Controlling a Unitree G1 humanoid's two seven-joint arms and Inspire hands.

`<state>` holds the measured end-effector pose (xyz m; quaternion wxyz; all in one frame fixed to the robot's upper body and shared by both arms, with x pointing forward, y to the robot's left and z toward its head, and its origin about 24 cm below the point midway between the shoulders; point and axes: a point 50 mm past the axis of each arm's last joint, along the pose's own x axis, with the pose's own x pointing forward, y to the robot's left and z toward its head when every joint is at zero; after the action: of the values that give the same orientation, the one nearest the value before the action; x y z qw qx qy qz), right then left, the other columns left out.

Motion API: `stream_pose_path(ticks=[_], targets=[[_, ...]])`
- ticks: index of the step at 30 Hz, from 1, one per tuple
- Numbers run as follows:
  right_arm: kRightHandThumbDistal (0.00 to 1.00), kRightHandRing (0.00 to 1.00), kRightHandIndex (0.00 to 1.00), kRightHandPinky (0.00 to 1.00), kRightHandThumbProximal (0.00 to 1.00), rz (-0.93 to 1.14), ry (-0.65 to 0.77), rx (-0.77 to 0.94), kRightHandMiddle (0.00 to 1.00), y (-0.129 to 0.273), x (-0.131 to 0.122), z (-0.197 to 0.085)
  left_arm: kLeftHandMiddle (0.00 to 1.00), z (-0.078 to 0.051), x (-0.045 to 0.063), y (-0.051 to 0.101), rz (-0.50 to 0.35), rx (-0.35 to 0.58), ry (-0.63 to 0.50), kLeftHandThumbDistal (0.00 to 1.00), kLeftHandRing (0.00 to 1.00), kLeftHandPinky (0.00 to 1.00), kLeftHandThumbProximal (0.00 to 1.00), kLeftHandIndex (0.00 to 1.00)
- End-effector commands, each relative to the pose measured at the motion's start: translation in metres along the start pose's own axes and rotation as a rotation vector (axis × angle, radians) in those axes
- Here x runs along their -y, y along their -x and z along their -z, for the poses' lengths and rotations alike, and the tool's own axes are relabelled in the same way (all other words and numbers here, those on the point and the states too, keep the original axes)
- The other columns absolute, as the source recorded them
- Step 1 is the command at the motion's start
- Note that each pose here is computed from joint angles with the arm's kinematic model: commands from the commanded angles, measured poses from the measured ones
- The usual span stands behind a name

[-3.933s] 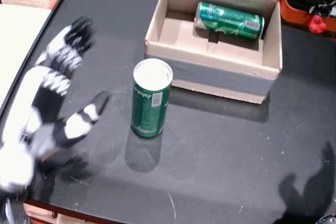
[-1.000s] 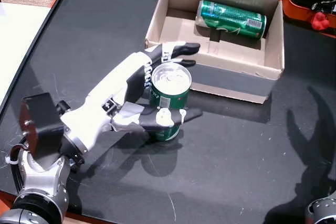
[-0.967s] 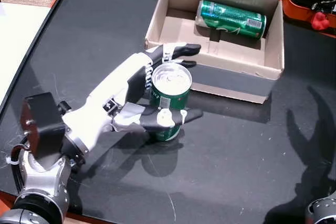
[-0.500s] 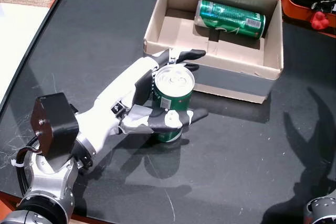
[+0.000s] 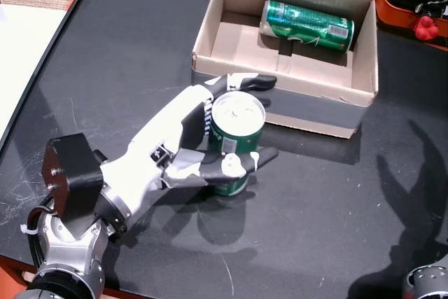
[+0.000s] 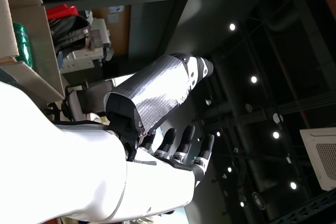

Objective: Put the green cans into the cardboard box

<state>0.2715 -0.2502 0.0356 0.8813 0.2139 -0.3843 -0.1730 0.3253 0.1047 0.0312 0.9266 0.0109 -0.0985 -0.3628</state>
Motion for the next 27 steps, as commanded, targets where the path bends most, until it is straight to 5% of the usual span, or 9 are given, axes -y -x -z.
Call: stream_pose_path(ticks=[1,20,27], targets=[[0.89,0.75,0.74,0.78,0.87,0.022,0.008,0.008,0.75,0.007,0.006,-0.003,0.80,0.013,0.010,0.006,0.007,-0.043,0.050,0.70,0.83,0.83,0.02,0.80],[0.88,0.76,0.74,0.80,0.88,0.020,-0.001,0.043,0.76,0.008,-0.002,-0.004,0.79,0.015,0.014,0.007,0.037,-0.053,0.057,0.68,0.83,0.83,0.06,0.78],[0.90,0.75,0.73,0.79,0.91,0.043,-0.005,0.053,0.75,0.009,-0.007,-0.002,0.80,0.017,0.015,0.006,0.145,-0.132,-0.015,0.61,0.82,0.80,0.00,0.86]])
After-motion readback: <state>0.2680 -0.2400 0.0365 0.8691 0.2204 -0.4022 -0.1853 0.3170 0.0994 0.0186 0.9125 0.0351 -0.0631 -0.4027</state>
